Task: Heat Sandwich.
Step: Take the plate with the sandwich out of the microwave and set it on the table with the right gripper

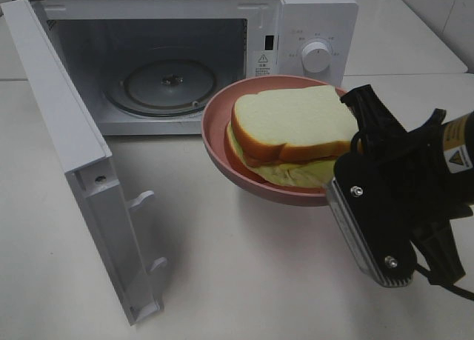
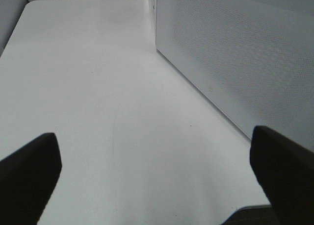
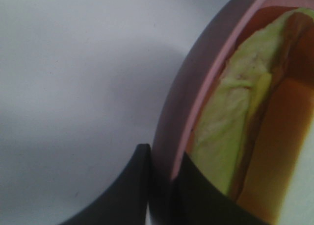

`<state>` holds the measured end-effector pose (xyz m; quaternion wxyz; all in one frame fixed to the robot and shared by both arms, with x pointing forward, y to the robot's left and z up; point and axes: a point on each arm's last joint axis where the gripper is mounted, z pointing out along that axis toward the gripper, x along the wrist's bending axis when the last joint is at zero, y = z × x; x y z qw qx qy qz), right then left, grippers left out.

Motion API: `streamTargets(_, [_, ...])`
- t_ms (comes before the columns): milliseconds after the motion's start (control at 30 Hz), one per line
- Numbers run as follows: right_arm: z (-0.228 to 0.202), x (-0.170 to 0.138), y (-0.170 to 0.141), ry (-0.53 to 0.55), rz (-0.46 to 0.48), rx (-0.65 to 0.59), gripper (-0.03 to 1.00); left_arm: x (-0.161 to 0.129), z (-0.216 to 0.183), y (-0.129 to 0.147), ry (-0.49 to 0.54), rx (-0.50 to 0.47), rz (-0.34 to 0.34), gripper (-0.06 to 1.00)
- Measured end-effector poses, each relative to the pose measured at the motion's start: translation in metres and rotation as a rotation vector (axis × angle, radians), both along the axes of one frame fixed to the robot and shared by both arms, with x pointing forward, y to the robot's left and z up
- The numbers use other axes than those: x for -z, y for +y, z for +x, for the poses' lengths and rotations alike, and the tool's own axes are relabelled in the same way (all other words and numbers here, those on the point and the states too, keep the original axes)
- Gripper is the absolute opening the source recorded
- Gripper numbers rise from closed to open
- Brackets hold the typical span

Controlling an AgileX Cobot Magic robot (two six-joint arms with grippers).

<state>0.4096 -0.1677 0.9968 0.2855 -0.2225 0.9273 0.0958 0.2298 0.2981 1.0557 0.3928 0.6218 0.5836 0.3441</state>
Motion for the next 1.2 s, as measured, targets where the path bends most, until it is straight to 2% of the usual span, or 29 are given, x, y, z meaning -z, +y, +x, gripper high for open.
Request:
streamTargets(300, [-0.021, -0.007, -0.018, 0.020, 0.009, 0.052, 0.10, 0.000, 0.000, 0.000, 0.000, 0.000, 0.000, 0.99])
streamTargets(533, [-0.030, -0.015, -0.035, 0.006, -0.024, 0.142, 0.10, 0.000, 0.000, 0.000, 0.000, 0.000, 0.000, 0.99])
streamTargets(733, [-0.033, -0.023, -0.047, -0.031, -0.018, 0.261, 0.10, 0.000, 0.000, 0.000, 0.000, 0.000, 0.000, 0.99])
streamTargets(1133, [-0.034, -0.024, -0.062, -0.013, -0.015, 0.532, 0.10, 0.000, 0.000, 0.000, 0.000, 0.000, 0.000, 0.99])
streamTargets(1200, [-0.034, -0.024, -0.066, -0.010, -0.002, 0.612, 0.10, 0.000, 0.000, 0.000, 0.000, 0.000, 0.000, 0.99])
